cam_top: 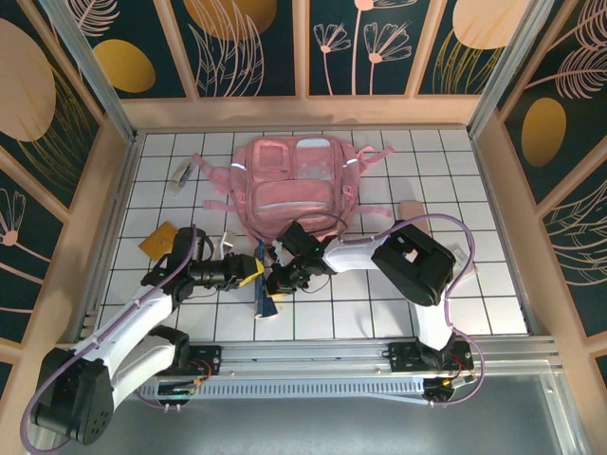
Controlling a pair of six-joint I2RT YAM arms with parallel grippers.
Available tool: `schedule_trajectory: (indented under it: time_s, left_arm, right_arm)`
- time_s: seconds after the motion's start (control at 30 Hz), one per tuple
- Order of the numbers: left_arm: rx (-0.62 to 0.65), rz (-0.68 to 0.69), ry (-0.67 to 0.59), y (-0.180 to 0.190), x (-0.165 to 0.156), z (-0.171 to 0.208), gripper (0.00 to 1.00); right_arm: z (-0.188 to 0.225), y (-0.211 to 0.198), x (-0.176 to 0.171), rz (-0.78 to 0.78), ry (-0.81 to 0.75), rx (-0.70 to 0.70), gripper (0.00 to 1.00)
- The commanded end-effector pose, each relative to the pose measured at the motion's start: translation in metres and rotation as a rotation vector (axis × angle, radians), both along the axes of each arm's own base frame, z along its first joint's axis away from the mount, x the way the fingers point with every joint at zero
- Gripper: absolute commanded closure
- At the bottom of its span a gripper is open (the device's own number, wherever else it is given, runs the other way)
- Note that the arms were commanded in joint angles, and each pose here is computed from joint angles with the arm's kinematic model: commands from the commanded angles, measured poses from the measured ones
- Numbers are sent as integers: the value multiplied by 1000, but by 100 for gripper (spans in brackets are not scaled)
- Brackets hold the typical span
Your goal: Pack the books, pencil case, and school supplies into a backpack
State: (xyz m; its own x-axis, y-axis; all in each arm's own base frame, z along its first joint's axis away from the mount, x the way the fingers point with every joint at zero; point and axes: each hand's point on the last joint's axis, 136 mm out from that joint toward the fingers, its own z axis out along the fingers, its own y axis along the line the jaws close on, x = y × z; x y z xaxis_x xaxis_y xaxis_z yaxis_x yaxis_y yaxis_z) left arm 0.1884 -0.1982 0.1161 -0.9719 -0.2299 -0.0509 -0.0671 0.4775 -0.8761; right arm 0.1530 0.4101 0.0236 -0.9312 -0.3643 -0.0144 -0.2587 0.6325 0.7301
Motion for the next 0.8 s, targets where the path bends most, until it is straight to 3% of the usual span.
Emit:
schedule_trajectory:
  time_s: [0.0, 0.1, 0.23, 0.33, 0.47, 0.57, 0.77]
  left_arm:
    - [105, -42, 90, 8, -18, -29, 66]
    - [200, -38, 110, 17, -19, -42, 64]
    - [233, -20, 101, 21, -13, -44, 63]
    - [248, -22, 78, 22, -10, -38, 54]
    - [257, -25, 69, 23, -11, -34, 53]
    - [285, -18, 93, 27, -14, -42, 54]
    - [363, 6, 137, 38, -15, -52, 65]
  right_arm:
    - [-8, 7, -6, 11, 4, 16, 100]
    - [-6, 6, -5, 6, -3, 17, 100]
    - [-7, 6, -6, 7, -3, 14, 100]
    - [-7, 5, -6, 4, -2, 10, 100]
    - [-8, 5, -5, 2, -3, 7, 100]
    - [-9, 6, -5, 3, -3, 4, 100]
    - [-5, 6, -4, -4, -18, 2, 100]
